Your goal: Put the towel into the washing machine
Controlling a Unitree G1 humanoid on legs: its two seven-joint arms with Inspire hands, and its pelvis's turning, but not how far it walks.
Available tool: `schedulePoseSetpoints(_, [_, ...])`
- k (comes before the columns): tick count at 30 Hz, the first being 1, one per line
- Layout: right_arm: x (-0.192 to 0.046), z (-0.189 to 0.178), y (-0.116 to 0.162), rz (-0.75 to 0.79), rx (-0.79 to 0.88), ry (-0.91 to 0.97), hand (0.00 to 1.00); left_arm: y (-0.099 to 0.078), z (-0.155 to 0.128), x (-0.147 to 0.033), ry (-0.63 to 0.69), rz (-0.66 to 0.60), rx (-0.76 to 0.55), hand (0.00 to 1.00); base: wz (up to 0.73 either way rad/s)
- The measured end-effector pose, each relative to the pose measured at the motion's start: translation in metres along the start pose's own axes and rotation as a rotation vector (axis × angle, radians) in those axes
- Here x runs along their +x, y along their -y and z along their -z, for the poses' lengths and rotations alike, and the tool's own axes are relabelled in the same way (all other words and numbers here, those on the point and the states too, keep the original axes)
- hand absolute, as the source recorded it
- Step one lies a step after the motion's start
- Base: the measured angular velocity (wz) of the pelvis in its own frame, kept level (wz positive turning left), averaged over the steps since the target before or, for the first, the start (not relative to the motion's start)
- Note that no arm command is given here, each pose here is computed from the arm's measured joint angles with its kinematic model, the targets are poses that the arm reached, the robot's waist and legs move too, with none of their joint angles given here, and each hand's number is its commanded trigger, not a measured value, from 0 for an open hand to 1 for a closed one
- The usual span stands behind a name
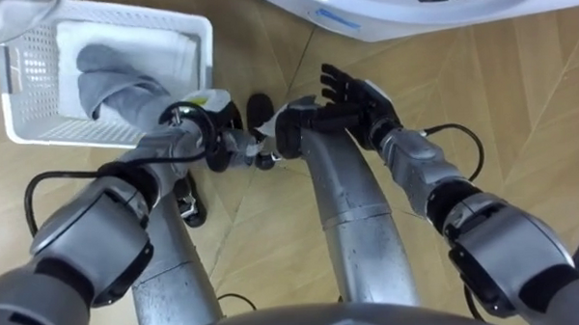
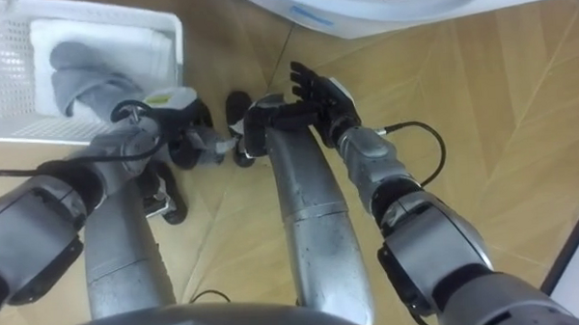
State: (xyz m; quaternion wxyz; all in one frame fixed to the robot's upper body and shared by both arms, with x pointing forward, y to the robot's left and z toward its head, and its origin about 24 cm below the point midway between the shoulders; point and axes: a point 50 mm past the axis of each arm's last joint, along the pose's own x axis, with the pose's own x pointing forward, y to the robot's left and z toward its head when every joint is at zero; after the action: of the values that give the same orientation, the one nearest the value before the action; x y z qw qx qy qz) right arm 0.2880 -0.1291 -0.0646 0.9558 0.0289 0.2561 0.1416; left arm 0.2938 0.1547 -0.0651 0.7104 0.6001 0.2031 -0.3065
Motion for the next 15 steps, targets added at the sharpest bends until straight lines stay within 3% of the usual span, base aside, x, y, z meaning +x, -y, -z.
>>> schedulePoseSetpoints(6, [-0.001,0.005,-0.001,0.015,0.016,-0.010,0.00,0.000,-0.004,0.001,0.008,0.005,-0.006,1.00,0.00])
schedulePoseSetpoints(15, [-0.016,0.041,0.005,0.070,0.061,-0.111,0.00,0.015,-0.020,0.003,0.043,0.019,-0.084,1.00,-0.01])
